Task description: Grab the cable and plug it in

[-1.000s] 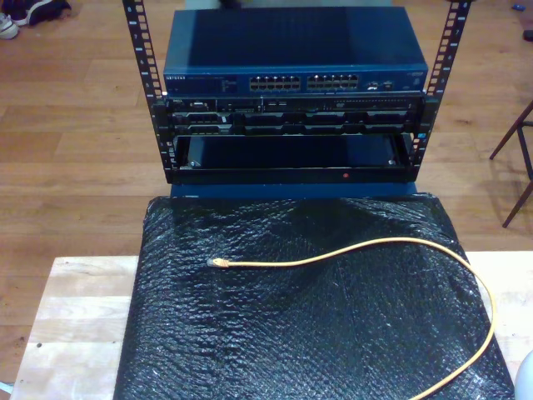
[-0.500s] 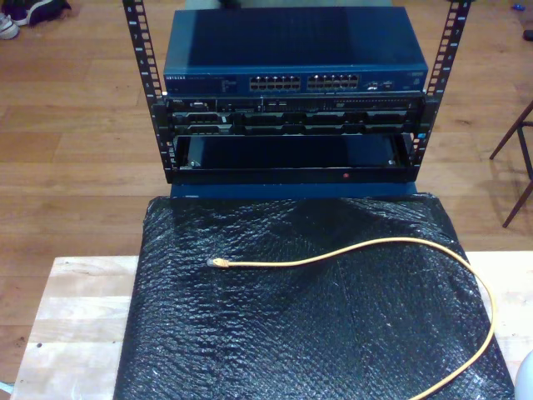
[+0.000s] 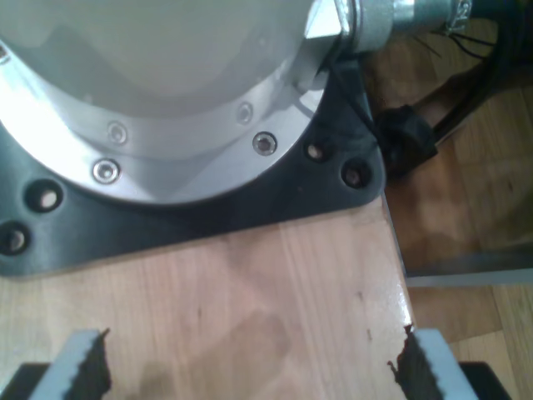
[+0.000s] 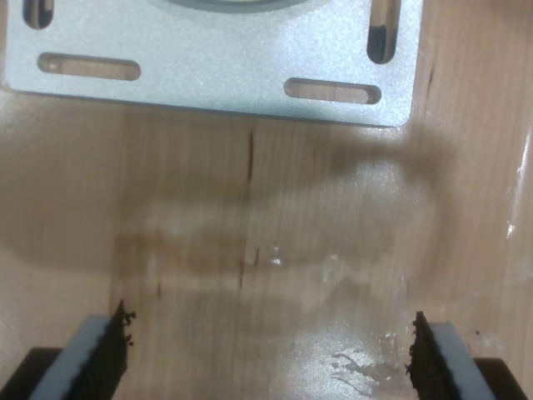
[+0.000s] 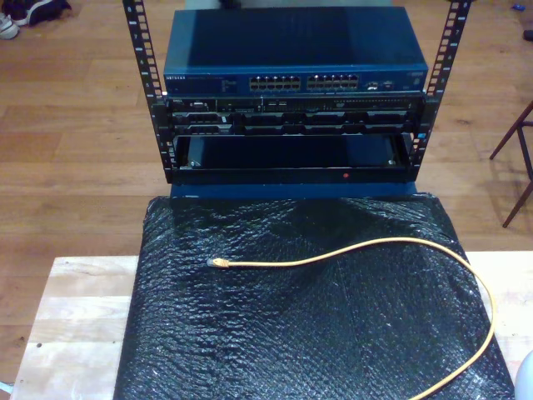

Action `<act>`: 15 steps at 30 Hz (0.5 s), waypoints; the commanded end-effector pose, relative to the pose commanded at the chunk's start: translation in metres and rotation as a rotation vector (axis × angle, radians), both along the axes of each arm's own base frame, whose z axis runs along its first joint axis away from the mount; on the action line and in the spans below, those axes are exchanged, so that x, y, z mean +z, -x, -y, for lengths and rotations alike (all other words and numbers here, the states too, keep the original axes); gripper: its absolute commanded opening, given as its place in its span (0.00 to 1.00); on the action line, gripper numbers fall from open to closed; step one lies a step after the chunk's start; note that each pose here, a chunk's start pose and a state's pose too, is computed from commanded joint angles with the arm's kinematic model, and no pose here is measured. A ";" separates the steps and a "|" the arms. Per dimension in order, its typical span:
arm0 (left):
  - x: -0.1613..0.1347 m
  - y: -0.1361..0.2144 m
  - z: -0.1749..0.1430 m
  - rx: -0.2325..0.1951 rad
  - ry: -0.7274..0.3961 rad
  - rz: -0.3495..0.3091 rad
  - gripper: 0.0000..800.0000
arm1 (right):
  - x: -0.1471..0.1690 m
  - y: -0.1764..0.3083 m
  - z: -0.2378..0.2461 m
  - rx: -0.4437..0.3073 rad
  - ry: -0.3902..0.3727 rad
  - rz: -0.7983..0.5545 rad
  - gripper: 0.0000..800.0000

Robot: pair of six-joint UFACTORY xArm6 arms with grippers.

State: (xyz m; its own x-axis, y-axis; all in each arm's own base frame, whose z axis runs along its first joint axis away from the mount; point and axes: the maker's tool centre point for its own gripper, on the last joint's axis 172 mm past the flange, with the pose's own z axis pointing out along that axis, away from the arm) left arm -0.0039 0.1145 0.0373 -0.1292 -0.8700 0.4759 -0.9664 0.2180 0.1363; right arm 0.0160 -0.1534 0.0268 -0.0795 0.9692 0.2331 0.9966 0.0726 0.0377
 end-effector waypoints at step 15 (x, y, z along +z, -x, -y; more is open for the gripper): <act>0.000 0.000 0.000 0.000 -0.001 0.000 1.00 | 0.000 0.001 -0.001 0.002 -0.001 -0.003 1.00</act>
State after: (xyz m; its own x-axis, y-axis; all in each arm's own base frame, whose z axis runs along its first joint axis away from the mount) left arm -0.0038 0.1148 0.0374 -0.1293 -0.8707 0.4745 -0.9664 0.2178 0.1363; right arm 0.0152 -0.1526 0.0263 -0.0807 0.9687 0.2347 0.9966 0.0747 0.0345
